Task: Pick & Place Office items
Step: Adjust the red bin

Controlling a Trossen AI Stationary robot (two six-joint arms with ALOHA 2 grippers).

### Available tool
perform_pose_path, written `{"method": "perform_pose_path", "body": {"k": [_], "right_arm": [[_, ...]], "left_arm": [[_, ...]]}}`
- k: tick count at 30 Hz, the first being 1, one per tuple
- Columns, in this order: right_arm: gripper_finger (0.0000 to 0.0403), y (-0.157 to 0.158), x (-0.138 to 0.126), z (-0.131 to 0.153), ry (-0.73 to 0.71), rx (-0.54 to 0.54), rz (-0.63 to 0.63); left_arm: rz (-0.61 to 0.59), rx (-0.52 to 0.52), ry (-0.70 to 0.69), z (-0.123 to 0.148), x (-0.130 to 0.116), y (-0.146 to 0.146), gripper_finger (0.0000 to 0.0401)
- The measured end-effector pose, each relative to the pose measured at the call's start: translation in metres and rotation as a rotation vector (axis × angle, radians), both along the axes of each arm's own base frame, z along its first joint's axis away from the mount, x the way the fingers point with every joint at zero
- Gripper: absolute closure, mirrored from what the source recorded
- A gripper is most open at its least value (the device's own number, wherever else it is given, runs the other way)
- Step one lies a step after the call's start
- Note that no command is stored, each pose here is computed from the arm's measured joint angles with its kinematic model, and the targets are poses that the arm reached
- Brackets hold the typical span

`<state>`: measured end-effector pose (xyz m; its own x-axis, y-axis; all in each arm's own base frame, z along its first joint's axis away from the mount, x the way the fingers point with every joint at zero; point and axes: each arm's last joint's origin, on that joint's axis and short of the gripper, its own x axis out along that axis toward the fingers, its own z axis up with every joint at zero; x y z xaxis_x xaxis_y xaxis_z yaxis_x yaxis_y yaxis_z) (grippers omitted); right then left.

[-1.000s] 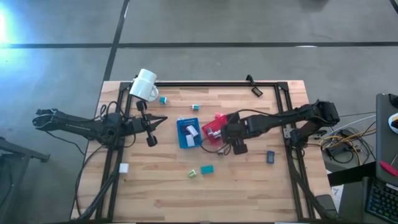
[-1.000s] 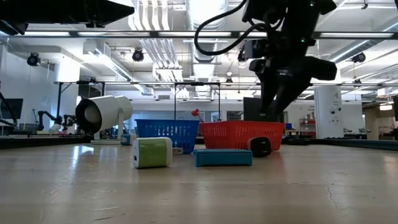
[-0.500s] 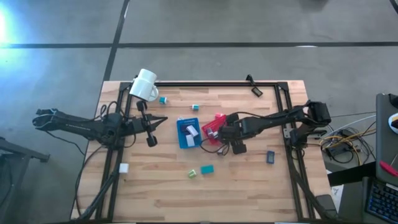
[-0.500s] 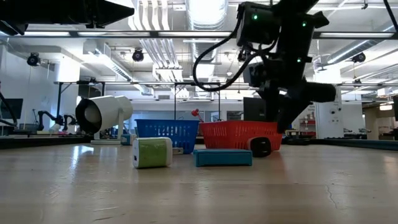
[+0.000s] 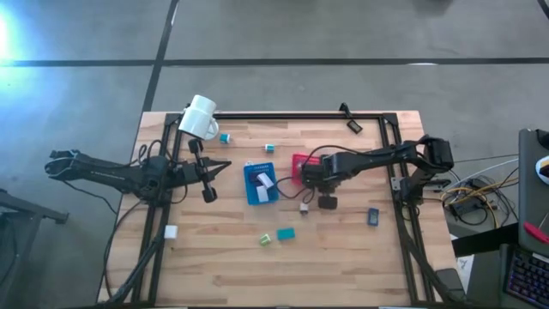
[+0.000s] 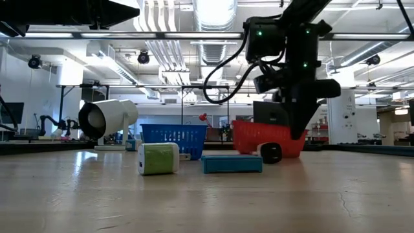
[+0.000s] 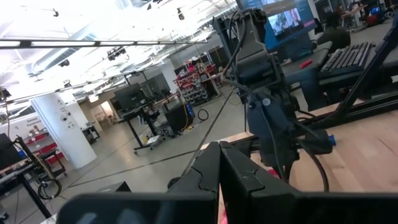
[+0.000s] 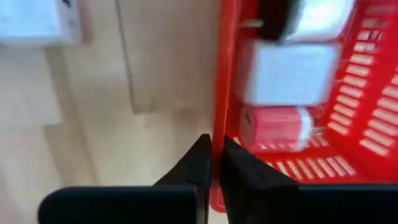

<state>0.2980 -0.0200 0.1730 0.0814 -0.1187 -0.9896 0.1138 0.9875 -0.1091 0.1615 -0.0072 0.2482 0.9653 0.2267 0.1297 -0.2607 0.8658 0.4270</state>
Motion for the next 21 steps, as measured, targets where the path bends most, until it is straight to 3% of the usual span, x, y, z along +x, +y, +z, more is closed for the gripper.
{"method": "perform_pose_path", "body": {"k": [9, 12, 21], "right_arm": [[0.0389, 0.007, 0.001, 0.005, -0.001, 0.256, -0.328], [0.0389, 0.005, 0.006, 0.011, -0.030, 0.255, -0.424], [0.0389, -0.005, 0.015, 0.020, -0.083, 0.245, -0.415]], "left_arm": [[0.000, 0.000, 0.000, 0.000, 0.000, 0.000, 0.0394], [0.000, 0.000, 0.000, 0.000, 0.000, 0.000, 0.0394], [0.000, 0.000, 0.000, 0.000, 0.000, 0.000, 0.0394]]}}
